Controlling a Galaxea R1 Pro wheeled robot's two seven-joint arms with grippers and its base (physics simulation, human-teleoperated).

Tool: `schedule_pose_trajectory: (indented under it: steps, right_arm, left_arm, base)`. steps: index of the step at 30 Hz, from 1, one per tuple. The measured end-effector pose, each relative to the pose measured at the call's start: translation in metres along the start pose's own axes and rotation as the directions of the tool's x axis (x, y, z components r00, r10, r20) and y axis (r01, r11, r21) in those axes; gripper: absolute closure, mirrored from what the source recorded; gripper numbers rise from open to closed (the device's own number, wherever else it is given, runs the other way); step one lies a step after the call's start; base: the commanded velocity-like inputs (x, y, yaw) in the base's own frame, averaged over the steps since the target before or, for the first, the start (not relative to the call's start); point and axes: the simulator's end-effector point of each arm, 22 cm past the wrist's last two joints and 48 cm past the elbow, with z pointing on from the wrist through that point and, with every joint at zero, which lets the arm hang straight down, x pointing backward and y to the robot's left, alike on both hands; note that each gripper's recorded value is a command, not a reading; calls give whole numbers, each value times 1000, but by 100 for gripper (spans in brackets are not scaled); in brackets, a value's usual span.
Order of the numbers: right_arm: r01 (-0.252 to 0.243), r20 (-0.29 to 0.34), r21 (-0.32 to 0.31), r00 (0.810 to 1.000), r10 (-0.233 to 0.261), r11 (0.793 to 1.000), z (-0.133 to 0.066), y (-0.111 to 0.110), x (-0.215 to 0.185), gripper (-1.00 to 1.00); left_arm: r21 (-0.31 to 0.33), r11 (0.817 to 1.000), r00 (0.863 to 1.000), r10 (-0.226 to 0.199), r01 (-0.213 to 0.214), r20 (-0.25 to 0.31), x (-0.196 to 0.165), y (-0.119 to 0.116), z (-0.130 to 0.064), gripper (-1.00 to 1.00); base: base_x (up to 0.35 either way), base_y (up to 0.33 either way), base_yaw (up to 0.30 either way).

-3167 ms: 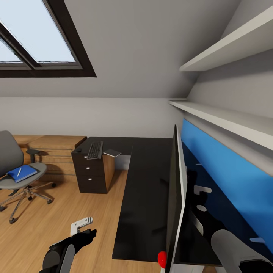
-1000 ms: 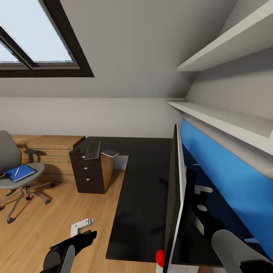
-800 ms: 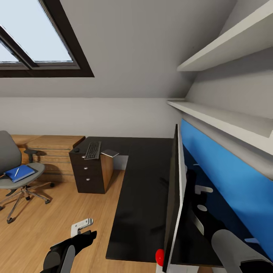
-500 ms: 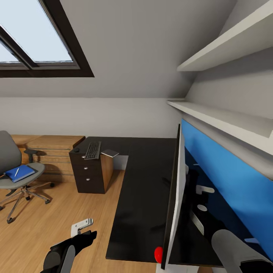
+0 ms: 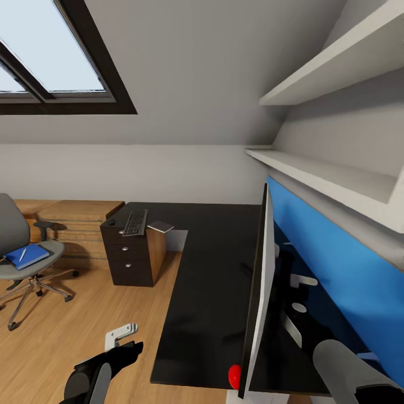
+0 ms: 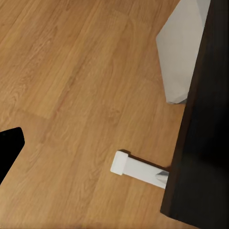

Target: In the bedroom, organize the workspace by keeping the computer under the desk, ensuring the monitor is on the desk, placing the keyboard on the desk next to the monitor, placing the mouse on the desk next to the keyboard, moving the folder from the swivel chair onto the desk next to the mouse, stacking the notebook on top of the folder with the pen on top of the notebook, and positioning the swivel chair next to the desk.

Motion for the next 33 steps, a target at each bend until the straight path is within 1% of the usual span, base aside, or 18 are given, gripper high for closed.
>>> schedule_pose_trajectory:
  steps: [5,12,21,26,33]
  right_arm:
    - [0,0,0,1000,0,1000,0,0,0,100]
    - [0,1,0,1000,0,1000,0,0,0,100]
    - [-2,7,-1,1000,2,1000,0,0,-2,100]
    - [-5,37,-5,999,6,1000,0,1,-9,100]
    - [-15,40,0,999,15,1000,0,0,-9,100]
  left_arm:
    - [0,1000,1000,0,0,-1,0,0,0,-100]
    - [-4,1000,1000,2,-2,0,0,1,0,-100]
    - [-4,1000,1000,2,-2,-1,0,1,0,-100]
    - [-4,1000,1000,2,-2,-1,0,1,0,-100]
    - [-4,1000,1000,2,-2,-1,0,1,0,-100]
  base:
    - [0,-18,0]
    - [128,-135,0]
    - [18,-18,0]
    - [0,0,0]
    - [0,0,0]
